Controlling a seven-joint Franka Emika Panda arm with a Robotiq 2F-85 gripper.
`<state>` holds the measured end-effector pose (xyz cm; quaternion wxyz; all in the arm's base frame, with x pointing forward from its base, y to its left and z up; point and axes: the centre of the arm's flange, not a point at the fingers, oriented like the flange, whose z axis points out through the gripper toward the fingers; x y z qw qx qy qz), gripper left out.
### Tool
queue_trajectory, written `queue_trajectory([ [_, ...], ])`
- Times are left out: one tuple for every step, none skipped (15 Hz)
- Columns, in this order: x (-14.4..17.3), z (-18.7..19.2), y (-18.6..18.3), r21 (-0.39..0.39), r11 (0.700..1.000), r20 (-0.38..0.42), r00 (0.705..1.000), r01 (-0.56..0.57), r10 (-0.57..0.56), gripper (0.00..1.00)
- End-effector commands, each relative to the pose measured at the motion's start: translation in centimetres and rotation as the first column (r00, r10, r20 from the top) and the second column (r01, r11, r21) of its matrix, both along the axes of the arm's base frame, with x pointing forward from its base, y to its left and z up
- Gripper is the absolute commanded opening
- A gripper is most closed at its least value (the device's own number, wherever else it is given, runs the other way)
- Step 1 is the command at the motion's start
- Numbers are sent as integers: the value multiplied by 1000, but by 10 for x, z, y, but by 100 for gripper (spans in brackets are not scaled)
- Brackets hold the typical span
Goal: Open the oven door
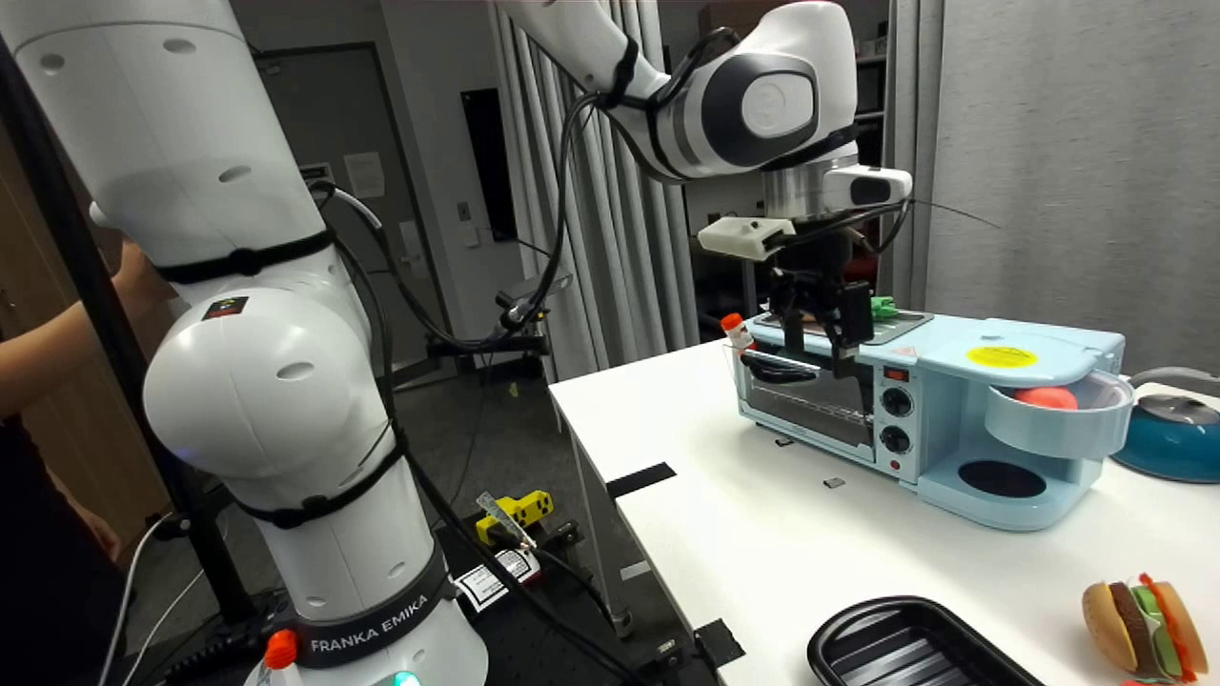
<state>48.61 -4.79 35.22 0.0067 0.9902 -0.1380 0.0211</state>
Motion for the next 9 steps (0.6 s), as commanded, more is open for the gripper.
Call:
queue_trajectory([
  [26, -1, 16, 17, 998, 12, 998, 57, -57, 100],
  [30, -1, 18, 19, 997, 11, 998, 69, -69, 100],
  [33, 0, 20, 18, 996, 16, 996, 83, -84, 100],
  [36, -1, 22, 17, 995, 20, 995, 100, -100, 100],
  [39, -1, 23, 14, 993, 24, 993, 119, -120, 100],
  [41, 0, 25, 17, 989, 23, 989, 145, -146, 100],
  [43, -1, 26, 15, 986, 26, 985, 167, -168, 100],
  [45, -2, 28, 15, 982, 27, 982, 188, -188, 100],
  [47, -3, 30, 16, 978, 27, 978, 207, -208, 100],
])
